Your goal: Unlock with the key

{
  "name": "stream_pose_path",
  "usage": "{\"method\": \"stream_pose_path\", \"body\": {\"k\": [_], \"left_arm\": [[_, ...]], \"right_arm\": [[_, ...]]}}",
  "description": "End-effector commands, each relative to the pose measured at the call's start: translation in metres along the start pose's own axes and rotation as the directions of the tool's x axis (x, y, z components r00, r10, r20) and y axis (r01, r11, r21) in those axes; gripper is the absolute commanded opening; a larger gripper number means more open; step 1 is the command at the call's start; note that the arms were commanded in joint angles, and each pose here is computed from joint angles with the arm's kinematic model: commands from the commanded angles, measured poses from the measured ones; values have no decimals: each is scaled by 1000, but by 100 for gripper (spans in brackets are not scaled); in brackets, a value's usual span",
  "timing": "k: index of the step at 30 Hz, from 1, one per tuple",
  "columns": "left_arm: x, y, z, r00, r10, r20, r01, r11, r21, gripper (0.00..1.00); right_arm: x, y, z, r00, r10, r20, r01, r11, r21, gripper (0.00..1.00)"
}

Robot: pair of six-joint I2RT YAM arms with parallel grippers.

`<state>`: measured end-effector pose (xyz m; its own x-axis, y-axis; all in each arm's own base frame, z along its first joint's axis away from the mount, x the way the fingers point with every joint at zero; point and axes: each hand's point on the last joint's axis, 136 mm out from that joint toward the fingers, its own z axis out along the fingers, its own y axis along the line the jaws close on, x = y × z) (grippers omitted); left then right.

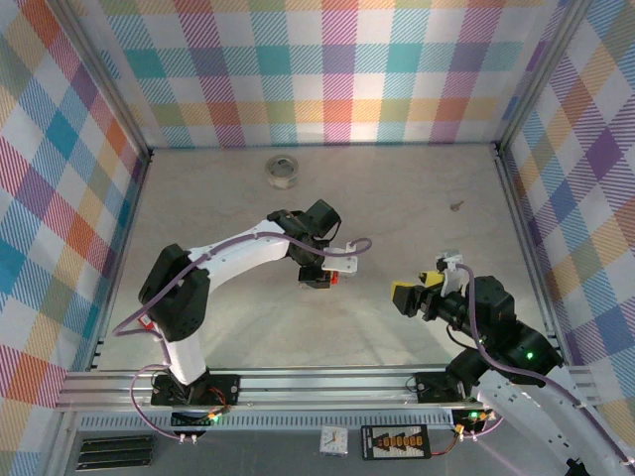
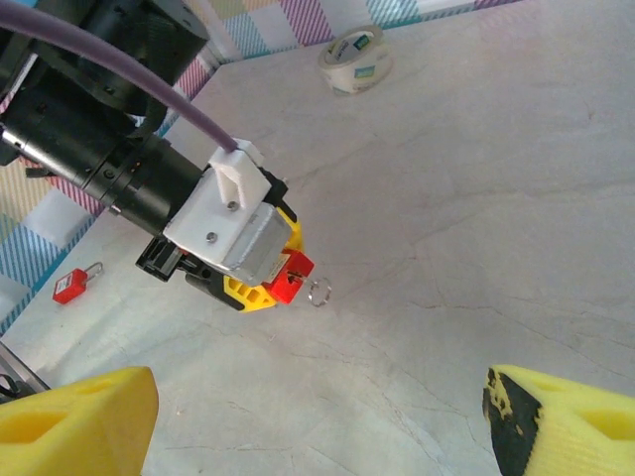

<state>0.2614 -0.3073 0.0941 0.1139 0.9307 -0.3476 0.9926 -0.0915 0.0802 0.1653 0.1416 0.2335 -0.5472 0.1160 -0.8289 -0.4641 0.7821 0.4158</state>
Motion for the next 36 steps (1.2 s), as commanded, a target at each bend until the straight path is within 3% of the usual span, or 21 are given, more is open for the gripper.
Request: {"method": "stream_pose_path", "body": {"k": [1, 7, 14, 19, 26, 27, 29, 33, 36], "left_arm": [[9, -6, 8, 999, -3, -52, 8, 994, 107, 0], [14, 5, 32, 995, -5, -97, 19, 989, 144, 0], [6, 32, 54, 999, 38, -33, -38, 999, -12, 0], [-9, 22, 71, 985, 172, 4, -172, 983, -57, 0], [-24, -12, 82, 926, 378, -4, -378, 926, -11, 0], [-27, -16, 80, 919, 394, -3, -394, 919, -12, 3], [-34, -20, 77, 912, 411, -4, -411, 911, -27, 20], [-47, -22, 68, 913, 405, 42, -400, 912, -90, 44], [-61, -25, 50, 911, 398, 111, -382, 913, -143, 78]], "right_arm": [[-4, 2, -4, 1000, 12, 6, -12, 1000, -4, 85], [-4, -1, -8, 1000, 7, 9, -7, 1000, 14, 85], [-7, -2, -11, 1000, -8, 22, 8, 1000, 25, 85], [-8, -6, -13, 1000, -22, 20, 21, 999, 47, 85], [-12, -11, -24, 998, -39, 40, 36, 996, 82, 87], [-12, -12, -25, 998, -40, 42, 37, 995, 89, 87], [-13, -14, -27, 998, -38, 46, 33, 994, 104, 88], [-19, -12, -31, 998, -35, 55, 29, 994, 102, 89], [-27, -7, -37, 998, -41, 56, 35, 995, 97, 90]]}}
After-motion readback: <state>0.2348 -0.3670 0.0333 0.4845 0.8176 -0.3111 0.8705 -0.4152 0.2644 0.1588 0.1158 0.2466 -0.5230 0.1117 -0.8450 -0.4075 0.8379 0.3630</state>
